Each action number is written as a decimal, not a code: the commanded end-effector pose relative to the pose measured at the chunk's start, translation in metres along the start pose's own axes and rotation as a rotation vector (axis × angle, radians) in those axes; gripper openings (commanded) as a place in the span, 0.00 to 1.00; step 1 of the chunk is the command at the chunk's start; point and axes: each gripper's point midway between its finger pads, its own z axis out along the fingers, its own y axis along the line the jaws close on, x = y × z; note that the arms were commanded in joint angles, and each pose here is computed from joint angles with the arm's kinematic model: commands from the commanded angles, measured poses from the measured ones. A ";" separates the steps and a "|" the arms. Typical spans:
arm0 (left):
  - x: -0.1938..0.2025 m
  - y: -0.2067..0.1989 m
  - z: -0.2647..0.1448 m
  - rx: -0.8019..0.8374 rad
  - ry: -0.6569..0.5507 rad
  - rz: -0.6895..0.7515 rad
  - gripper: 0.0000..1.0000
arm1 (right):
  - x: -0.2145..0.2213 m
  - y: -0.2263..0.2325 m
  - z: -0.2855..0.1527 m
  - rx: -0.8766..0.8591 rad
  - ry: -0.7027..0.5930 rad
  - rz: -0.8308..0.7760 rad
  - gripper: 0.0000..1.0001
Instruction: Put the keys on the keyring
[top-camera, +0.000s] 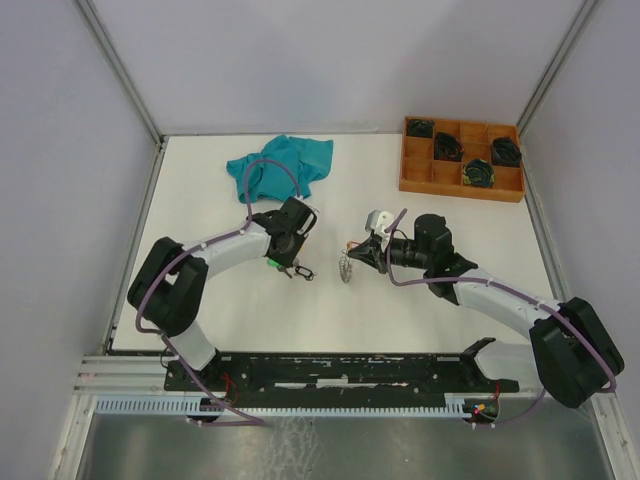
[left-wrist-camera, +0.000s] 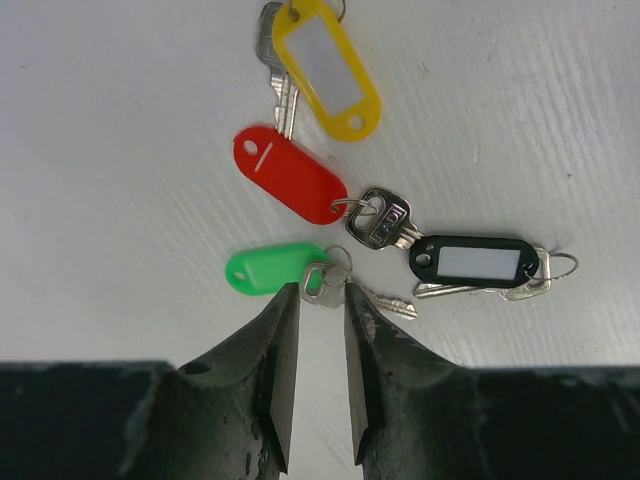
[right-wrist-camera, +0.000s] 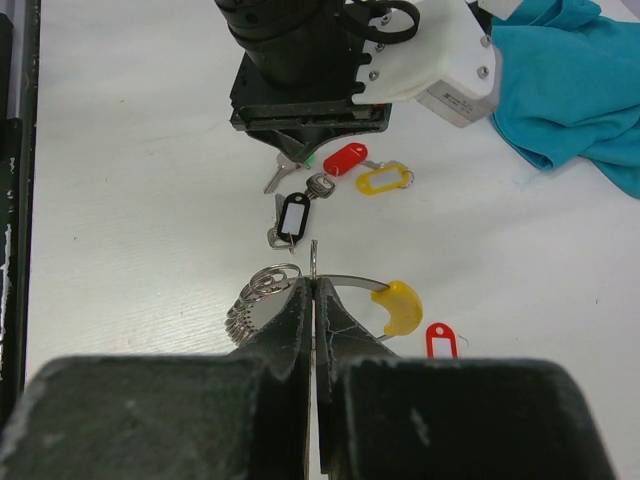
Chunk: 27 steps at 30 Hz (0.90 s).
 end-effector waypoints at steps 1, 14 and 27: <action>-0.010 0.001 -0.002 -0.033 0.013 0.136 0.31 | -0.018 -0.006 0.001 0.009 -0.063 -0.053 0.01; -0.010 -0.002 0.010 -0.061 0.082 0.219 0.26 | -0.016 -0.005 0.003 -0.002 -0.059 -0.044 0.01; -0.012 -0.003 0.016 -0.062 0.084 0.235 0.12 | -0.015 -0.002 0.007 -0.035 -0.066 -0.022 0.01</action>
